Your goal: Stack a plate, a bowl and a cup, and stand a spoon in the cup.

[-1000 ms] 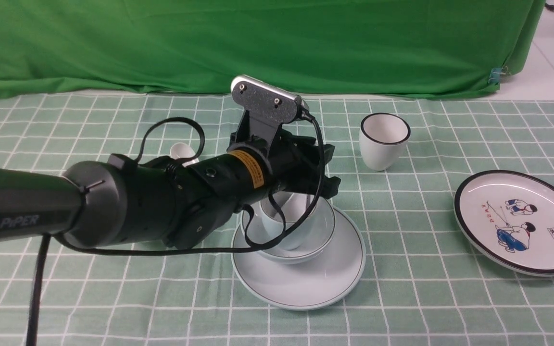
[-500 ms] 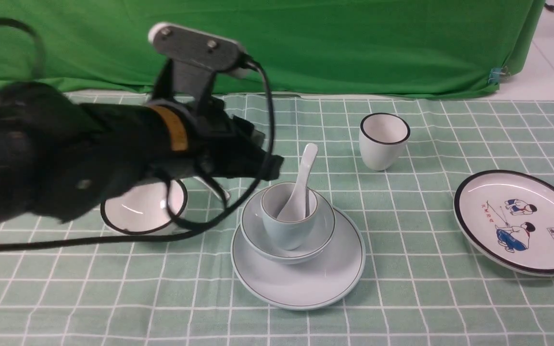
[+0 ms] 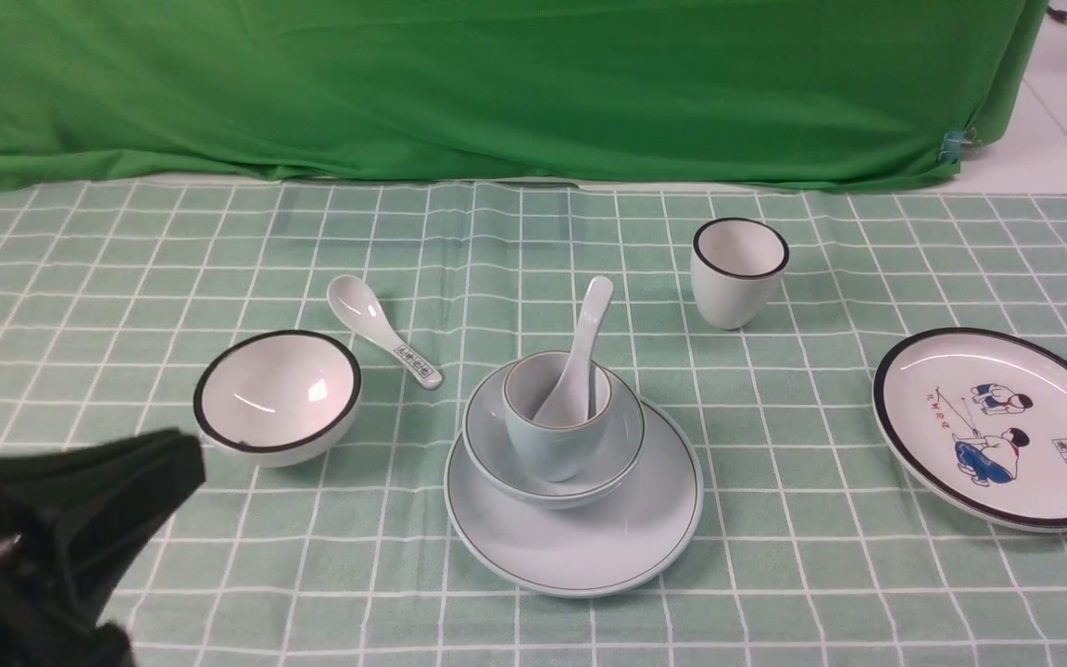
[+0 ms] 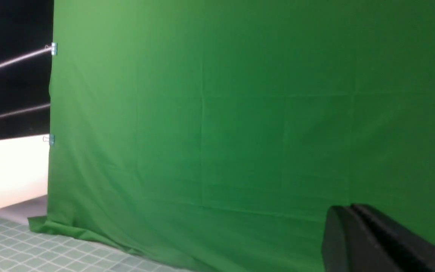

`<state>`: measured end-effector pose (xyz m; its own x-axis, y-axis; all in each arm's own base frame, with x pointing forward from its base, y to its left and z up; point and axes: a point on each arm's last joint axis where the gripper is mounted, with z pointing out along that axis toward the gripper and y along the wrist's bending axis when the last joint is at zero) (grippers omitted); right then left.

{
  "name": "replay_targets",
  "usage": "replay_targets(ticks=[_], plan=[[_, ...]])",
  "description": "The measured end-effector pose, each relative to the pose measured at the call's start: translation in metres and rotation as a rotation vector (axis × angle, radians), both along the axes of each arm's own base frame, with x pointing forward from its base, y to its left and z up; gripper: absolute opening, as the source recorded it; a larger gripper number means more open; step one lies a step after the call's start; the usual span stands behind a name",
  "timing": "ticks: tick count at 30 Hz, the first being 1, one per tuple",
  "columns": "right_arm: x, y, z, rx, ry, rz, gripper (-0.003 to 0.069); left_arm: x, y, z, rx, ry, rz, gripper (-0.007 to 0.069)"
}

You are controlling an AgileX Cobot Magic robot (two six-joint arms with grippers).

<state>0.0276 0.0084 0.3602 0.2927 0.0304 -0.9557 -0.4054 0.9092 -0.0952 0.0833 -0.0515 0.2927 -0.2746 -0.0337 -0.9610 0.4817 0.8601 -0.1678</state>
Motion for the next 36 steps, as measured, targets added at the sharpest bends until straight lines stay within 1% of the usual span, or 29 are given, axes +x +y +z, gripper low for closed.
replay_targets(ticks=[3,8,16,22,25,26,27,28,31,32,34,35,36], plan=[[-0.001,0.000,0.000,0.002,-0.004,0.001,0.0045,-0.013,0.008,-0.011,-0.045,-0.060,-0.006,0.0008],[-0.001,-0.001,0.000,0.004,-0.006,0.001,0.0062,-0.024,0.016,-0.010,-0.072,-0.141,-0.012,0.0010],[-0.002,-0.001,0.000,0.006,-0.007,0.002,0.0085,-0.026,0.016,-0.009,-0.080,-0.154,-0.012,0.0012],[-0.002,-0.001,0.000,0.006,-0.007,0.002,0.0087,-0.026,0.016,-0.009,-0.078,-0.155,-0.012,0.0012],[-0.002,-0.001,0.000,0.006,-0.007,0.002,0.0090,-0.026,0.016,-0.009,-0.055,-0.171,-0.021,0.0012],[-0.002,-0.001,0.000,0.006,-0.007,0.002,0.0092,-0.027,0.016,-0.010,-0.049,-0.177,-0.001,0.0012],[-0.002,-0.001,0.000,0.006,-0.007,0.002,0.0092,-0.027,0.016,-0.010,-0.041,-0.185,-0.024,0.0012],[-0.002,-0.001,0.000,0.006,-0.007,0.002,0.0095,-0.027,0.017,-0.014,-0.023,-0.198,-0.018,0.0012],[-0.002,-0.001,0.000,0.006,-0.007,0.002,0.0100,-0.025,0.020,-0.027,0.005,-0.230,0.049,0.0012],[-0.002,-0.001,0.000,0.006,-0.007,0.002,0.0104,-0.023,0.023,-0.033,0.004,-0.240,0.103,0.0012],[-0.002,-0.001,0.000,0.006,-0.007,0.002,0.0106,-0.021,0.034,-0.054,-0.020,-0.247,0.308,0.0012],[-0.002,-0.001,0.000,0.006,-0.007,0.002,0.0106,-0.021,0.036,-0.055,-0.024,-0.247,0.299,0.0012],[-0.002,-0.001,0.000,0.006,-0.007,0.002,0.0108,-0.021,0.041,-0.066,-0.025,-0.237,0.371,0.0012]])
